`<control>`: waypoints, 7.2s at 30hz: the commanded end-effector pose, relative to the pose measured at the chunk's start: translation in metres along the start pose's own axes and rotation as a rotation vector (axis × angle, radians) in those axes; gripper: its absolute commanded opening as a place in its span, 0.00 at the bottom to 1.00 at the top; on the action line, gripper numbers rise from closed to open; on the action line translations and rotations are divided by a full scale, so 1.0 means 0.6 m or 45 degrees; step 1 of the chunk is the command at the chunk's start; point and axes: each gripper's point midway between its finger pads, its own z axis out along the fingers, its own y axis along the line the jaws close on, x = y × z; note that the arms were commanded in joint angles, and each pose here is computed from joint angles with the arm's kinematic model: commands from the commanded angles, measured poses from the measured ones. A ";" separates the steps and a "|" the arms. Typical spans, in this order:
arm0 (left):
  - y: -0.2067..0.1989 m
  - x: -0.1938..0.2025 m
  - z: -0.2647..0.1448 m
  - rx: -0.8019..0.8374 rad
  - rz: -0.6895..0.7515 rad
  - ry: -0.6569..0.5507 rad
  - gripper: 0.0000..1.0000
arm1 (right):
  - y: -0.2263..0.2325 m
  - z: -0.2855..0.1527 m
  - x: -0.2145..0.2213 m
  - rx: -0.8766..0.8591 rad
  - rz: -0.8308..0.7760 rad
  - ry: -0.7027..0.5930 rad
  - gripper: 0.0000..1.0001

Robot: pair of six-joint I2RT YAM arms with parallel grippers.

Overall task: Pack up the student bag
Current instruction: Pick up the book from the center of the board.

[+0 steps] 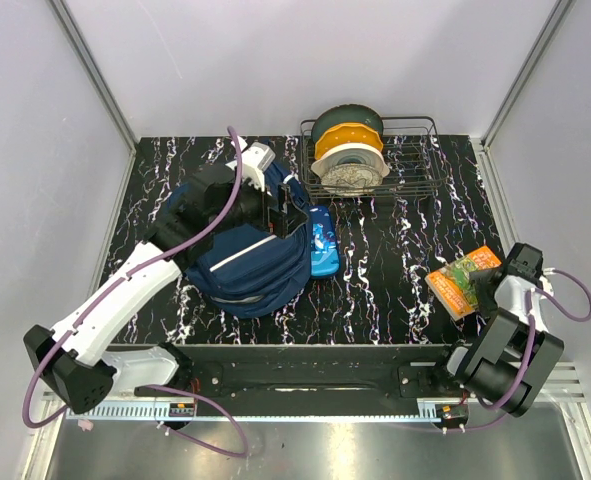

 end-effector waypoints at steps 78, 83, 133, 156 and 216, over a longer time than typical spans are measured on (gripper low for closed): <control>-0.075 0.049 0.257 0.532 -0.595 0.159 0.99 | 0.223 -0.451 0.204 -1.769 -0.714 0.750 0.00; -0.108 0.029 0.252 0.742 -0.682 0.082 0.99 | 0.220 -0.475 0.219 -1.842 -0.789 0.770 0.00; -0.137 0.008 0.199 0.987 -0.680 0.019 0.05 | 0.218 -0.439 0.302 -1.849 -0.929 0.921 0.00; 0.107 -0.105 -0.061 -0.160 -0.546 -0.738 0.00 | 0.273 -0.512 0.303 -1.910 -0.789 0.864 0.80; 0.119 -0.090 -0.161 -0.283 -0.363 -0.853 0.99 | 0.281 -0.675 0.653 -2.197 -0.797 1.499 0.00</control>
